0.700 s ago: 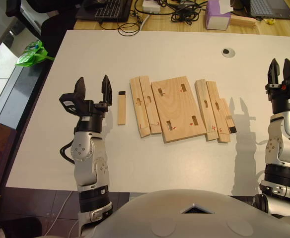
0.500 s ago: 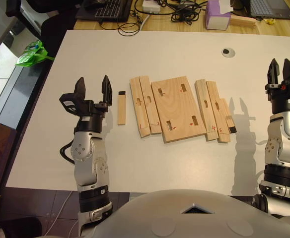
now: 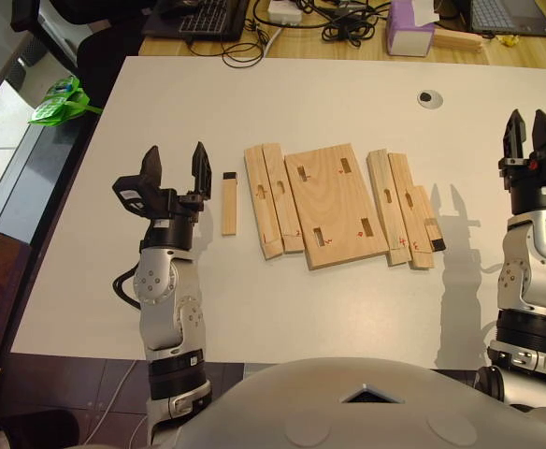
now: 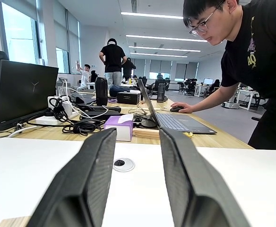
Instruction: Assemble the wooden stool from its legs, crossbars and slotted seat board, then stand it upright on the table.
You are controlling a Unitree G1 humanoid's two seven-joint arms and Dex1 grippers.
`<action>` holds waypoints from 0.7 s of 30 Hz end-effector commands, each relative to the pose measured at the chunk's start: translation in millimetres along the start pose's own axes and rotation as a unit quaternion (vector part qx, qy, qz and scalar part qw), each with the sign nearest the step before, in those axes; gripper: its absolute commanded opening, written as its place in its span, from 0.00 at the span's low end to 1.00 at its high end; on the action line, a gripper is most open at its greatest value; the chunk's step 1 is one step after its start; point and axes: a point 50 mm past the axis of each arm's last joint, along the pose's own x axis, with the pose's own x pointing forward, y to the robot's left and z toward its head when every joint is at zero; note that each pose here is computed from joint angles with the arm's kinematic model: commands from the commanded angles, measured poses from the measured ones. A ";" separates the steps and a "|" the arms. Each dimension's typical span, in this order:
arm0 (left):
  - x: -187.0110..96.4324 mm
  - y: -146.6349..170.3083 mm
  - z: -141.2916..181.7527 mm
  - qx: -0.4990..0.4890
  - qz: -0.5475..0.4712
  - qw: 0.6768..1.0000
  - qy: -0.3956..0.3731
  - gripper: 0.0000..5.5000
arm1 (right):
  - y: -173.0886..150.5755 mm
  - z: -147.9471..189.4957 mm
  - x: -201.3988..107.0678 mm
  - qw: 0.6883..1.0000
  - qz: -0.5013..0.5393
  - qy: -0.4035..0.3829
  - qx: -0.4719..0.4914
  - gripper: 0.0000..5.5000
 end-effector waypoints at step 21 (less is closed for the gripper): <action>-37.2 10.3 -32.1 0.038 -0.041 0.986 0.159 0.70 | -1.3 -6.8 -10.7 1.000 -0.012 0.010 -0.006 0.31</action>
